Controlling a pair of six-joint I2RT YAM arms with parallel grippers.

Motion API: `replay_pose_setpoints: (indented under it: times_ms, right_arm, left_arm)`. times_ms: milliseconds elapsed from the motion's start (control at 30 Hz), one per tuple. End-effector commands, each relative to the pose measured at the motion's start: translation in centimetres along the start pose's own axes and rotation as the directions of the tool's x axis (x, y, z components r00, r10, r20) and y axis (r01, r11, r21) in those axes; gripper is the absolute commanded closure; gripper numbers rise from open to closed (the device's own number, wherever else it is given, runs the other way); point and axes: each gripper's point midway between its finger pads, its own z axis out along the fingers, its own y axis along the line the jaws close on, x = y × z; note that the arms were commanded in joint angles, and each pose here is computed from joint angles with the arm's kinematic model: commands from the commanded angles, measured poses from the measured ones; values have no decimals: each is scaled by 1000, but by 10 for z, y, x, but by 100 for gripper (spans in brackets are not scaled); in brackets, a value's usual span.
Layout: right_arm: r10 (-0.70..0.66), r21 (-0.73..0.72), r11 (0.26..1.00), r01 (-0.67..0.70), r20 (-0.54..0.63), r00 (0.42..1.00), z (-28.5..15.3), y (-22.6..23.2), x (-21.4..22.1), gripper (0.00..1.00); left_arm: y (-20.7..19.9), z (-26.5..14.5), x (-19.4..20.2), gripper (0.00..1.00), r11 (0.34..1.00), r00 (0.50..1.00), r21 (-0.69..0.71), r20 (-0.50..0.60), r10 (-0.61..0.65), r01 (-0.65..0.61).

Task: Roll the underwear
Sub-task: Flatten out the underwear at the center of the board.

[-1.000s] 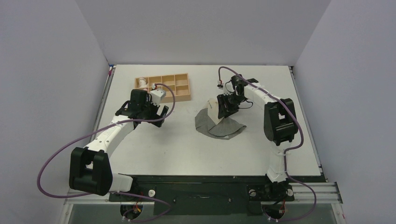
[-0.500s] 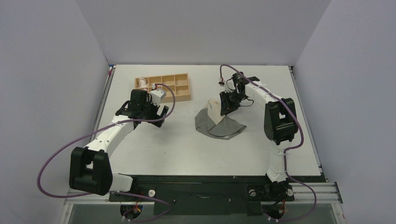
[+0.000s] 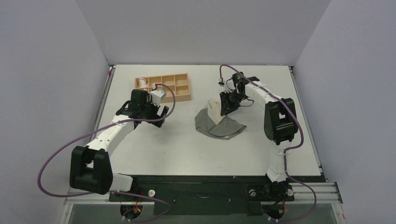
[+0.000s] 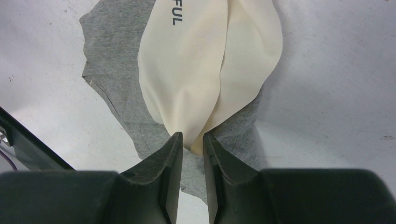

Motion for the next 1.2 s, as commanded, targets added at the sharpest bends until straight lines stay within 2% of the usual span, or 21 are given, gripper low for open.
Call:
replay_pose_setpoints:
  times_ms: [0,300,533,733,1167]
  right_arm:
    - [-15,31,999,15,5,1000,-8,-3,1,77]
    - [-5,47,999,5,1,1000,-10,-5,5,76]
    - [-16,25,1000,16,21,1000,-16,2,0,92]
    - [-40,29,999,39,41,998,-27,7,-7,100]
    - [-122,75,991,113,117,986,-64,16,-36,100]
  left_arm:
    - [2,-2,-26,3,1000,997,-1,80,7,-7]
    - [2,-2,-25,3,1000,997,0,77,4,-4]
    - [2,-1,-25,3,1000,997,1,75,6,-6]
    - [2,0,-25,3,1000,997,4,73,5,-5]
    - [-6,3,-29,3,999,997,36,70,18,-20]
